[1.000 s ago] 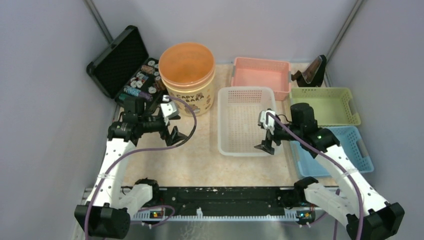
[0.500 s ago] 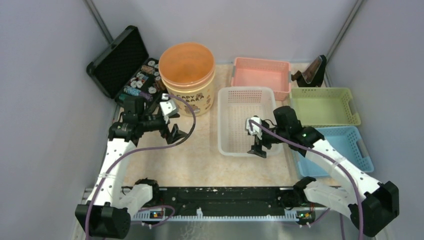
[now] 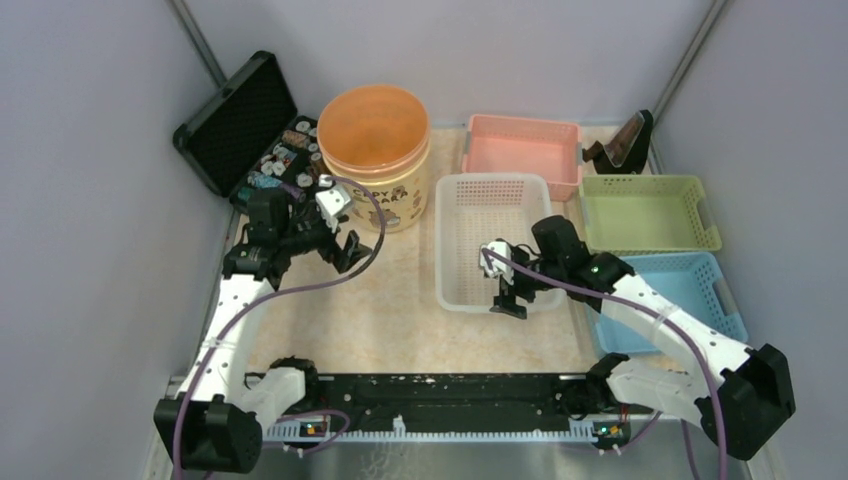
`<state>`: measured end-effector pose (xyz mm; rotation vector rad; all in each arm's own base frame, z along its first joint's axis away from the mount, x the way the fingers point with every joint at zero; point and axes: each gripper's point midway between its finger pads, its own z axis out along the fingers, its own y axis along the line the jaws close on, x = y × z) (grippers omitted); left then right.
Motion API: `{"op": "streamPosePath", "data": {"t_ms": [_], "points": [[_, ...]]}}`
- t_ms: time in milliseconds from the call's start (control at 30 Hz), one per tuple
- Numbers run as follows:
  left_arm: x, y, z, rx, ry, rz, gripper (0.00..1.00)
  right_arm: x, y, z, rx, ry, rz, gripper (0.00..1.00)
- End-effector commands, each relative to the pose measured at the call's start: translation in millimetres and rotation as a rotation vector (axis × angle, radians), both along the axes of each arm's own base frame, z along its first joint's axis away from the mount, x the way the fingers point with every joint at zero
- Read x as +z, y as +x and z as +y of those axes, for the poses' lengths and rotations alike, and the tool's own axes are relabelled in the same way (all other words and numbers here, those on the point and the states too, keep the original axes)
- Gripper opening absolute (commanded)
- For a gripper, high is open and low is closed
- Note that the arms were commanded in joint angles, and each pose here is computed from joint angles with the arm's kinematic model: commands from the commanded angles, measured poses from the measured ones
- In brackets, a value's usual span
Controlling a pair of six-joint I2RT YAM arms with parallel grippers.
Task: Turn the large container upside down
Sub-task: Move the multiple containers to the center of the board.
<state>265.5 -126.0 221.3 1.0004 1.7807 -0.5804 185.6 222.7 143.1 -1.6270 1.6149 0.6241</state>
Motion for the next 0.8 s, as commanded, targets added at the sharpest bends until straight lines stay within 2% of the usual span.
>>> {"op": "streamPosePath", "data": {"t_ms": [0,100,233,433,600,767], "points": [[13,47,23,0.184,0.037,-0.123,0.99,-5,-1,5,0.024,0.002,-0.007,0.83],[10,72,34,0.246,0.075,-0.190,0.99,-6,0,5,0.020,0.000,-0.015,0.83],[-4,103,43,0.315,0.094,-0.163,0.95,-4,2,4,0.012,0.001,-0.032,0.83],[-27,139,45,0.376,0.071,-0.091,0.82,-1,1,4,0.013,0.012,-0.039,0.84],[-32,156,37,0.352,0.030,-0.121,0.63,6,2,6,0.009,0.024,-0.037,0.85],[-30,170,32,0.372,-0.012,-0.135,0.61,8,5,4,-0.004,0.015,-0.047,0.86]]}}
